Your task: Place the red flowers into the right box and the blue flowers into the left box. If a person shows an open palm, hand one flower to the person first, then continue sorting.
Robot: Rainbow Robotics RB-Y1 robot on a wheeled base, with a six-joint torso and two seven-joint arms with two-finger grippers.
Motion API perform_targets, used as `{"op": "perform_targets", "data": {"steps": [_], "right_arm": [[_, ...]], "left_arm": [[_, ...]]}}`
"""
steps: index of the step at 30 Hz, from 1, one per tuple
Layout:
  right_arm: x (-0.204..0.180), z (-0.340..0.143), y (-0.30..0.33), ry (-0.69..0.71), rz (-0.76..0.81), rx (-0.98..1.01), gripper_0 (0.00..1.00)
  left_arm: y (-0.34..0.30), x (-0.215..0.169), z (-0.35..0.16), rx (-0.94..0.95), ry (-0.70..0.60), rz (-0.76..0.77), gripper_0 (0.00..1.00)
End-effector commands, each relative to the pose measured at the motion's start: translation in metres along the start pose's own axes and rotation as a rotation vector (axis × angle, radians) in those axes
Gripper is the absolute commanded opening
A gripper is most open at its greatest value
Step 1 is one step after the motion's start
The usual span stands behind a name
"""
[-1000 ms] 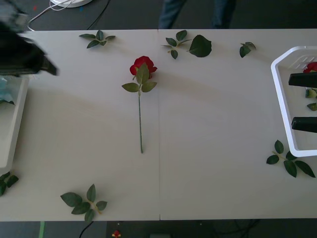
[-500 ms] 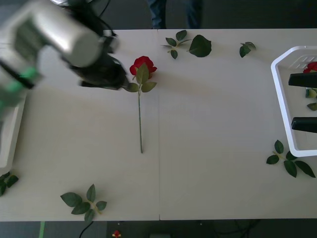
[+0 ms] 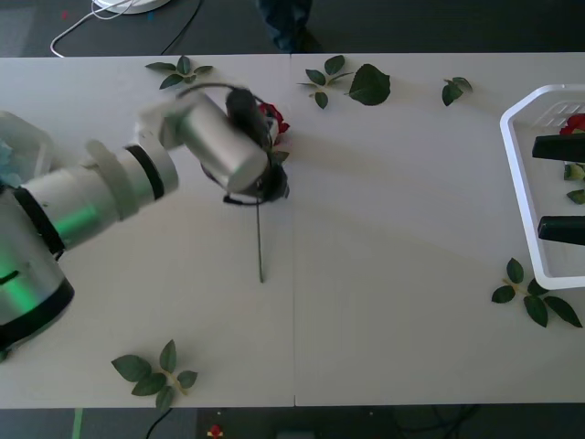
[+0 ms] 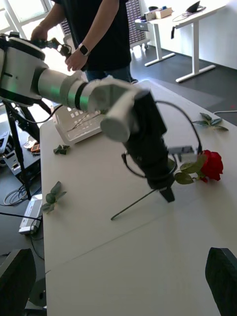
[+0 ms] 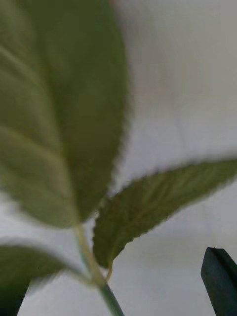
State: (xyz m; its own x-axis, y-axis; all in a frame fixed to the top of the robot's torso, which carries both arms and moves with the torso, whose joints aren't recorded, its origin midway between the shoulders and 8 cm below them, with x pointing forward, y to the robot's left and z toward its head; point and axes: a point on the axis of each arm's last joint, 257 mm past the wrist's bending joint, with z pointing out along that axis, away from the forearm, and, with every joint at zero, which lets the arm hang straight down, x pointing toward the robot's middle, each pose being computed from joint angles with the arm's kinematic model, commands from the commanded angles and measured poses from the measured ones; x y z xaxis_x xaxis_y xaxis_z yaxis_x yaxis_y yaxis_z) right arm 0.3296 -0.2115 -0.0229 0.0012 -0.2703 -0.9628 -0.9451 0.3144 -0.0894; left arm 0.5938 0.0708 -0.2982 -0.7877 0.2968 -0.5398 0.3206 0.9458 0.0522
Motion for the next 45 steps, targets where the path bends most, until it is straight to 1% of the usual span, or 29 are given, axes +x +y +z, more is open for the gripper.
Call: {"op": "perform_targets", "data": {"steps": [1, 5, 6, 7, 8, 22, 34, 42, 45], "right_arm": [[-0.002, -0.001, 0.007, 0.035, -0.024, -0.02, 1.0], [-0.002, -0.001, 0.007, 0.035, -0.024, -0.02, 1.0], [-0.002, -0.001, 0.007, 0.035, -0.024, -0.02, 1.0], [-0.002, -0.001, 0.007, 0.035, -0.024, -0.02, 1.0], [-0.002, -0.001, 0.007, 0.035, -0.024, -0.02, 1.0], [-0.002, -0.001, 0.007, 0.035, -0.024, -0.02, 1.0], [-0.002, -0.001, 0.007, 0.035, -0.024, -0.02, 1.0], [-0.002, -0.001, 0.007, 0.035, -0.024, -0.02, 1.0], [-0.002, -0.001, 0.007, 0.035, -0.024, -0.02, 1.0]], "left_arm": [[-0.023, -0.026, -0.009, 0.02, -0.046, 0.028, 1.0], [-0.03, -0.025, -0.01, 0.03, -0.047, 0.032, 1.0], [-0.033, -0.026, -0.01, 0.035, -0.051, 0.034, 0.77], [-0.035, -0.026, -0.011, 0.038, -0.053, 0.036, 0.06], [-0.037, -0.027, -0.011, 0.042, -0.053, 0.036, 0.0], [-0.035, -0.028, -0.01, 0.023, -0.064, 0.05, 0.0], [-0.016, -0.034, -0.008, -0.032, -0.087, 0.057, 0.0], [-0.005, -0.05, -0.014, -0.062, -0.131, 0.058, 0.0], [-0.003, -0.061, -0.019, -0.062, -0.154, 0.046, 0.0]]}}
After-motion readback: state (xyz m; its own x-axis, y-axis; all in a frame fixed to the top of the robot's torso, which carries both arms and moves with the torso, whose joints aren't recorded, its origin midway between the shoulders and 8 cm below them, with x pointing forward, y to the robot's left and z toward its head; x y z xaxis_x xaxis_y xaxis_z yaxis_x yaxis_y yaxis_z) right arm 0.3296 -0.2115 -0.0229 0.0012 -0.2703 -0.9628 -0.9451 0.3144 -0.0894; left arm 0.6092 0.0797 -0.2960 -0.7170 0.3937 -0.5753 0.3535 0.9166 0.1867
